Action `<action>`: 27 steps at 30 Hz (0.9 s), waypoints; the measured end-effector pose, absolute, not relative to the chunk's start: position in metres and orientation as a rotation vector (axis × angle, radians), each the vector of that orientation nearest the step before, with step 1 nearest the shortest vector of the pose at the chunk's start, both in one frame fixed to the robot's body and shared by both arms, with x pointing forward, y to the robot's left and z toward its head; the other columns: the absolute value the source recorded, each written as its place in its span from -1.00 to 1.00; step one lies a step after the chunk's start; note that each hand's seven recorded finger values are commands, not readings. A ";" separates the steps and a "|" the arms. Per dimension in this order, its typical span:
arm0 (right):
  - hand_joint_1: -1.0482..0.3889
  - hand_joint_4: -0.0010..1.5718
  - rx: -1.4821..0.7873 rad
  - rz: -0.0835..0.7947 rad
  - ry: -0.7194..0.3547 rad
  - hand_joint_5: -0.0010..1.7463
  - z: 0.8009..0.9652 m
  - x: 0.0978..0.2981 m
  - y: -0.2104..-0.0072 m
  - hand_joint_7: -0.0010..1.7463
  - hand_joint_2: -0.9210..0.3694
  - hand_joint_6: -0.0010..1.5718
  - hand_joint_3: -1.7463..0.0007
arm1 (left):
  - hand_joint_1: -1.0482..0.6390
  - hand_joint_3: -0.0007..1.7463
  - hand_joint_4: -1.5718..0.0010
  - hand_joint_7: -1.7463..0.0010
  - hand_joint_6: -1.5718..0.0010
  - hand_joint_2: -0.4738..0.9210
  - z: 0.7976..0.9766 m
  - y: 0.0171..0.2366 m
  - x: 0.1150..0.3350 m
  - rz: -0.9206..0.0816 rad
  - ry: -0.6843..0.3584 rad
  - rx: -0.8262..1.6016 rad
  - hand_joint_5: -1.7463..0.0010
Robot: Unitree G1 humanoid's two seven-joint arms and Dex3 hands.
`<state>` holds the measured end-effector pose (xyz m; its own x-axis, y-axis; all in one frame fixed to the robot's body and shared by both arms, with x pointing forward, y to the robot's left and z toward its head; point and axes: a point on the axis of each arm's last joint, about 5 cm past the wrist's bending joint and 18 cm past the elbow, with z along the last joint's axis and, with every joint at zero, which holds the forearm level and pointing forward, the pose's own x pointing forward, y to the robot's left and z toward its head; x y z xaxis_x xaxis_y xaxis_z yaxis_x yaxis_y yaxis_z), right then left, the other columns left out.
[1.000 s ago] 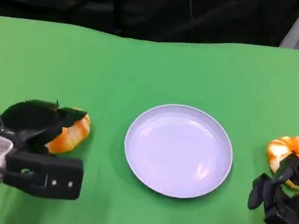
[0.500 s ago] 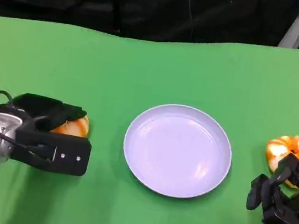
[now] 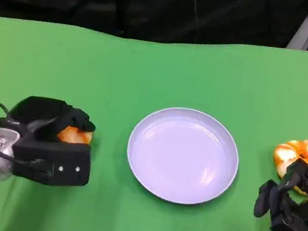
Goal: Grasp the bread from the table and place it into the plate.
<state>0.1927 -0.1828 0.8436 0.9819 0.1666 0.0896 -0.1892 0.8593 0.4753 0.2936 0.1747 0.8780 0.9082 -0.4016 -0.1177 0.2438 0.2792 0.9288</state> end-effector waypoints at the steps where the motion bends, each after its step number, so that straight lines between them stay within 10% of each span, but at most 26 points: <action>1: 0.39 0.18 0.503 0.185 -0.047 1.00 0.844 0.193 -0.183 0.96 -0.26 -0.03 -0.66 | 0.08 -0.89 -0.08 0.90 -0.58 1.00 0.877 0.175 0.293 -0.426 -0.154 1.210 -0.22; 3: 0.39 0.18 0.502 0.185 -0.050 1.00 0.844 0.192 -0.183 0.96 -0.26 -0.03 -0.66 | 0.08 -0.78 0.00 0.79 -0.61 1.00 0.874 0.174 0.292 -0.404 -0.161 1.202 -0.58; 5: 0.39 0.18 0.501 0.186 -0.051 1.00 0.845 0.192 -0.183 0.96 -0.26 -0.03 -0.66 | 0.08 -0.39 0.10 -0.48 0.00 0.85 0.871 0.173 0.290 -0.376 -0.179 1.194 -0.91; 7: 0.38 0.18 0.501 0.185 -0.051 1.00 0.845 0.192 -0.183 0.96 -0.26 -0.03 -0.67 | 0.08 -0.26 0.12 -0.89 0.21 0.83 0.867 0.172 0.287 -0.348 -0.202 1.186 -0.98; 27: 0.38 0.17 0.501 0.187 -0.050 1.00 0.844 0.192 -0.183 0.95 -0.25 -0.03 -0.66 | 0.14 -0.31 0.12 -0.97 0.25 0.80 0.878 0.184 0.290 -0.283 -0.273 1.153 -1.00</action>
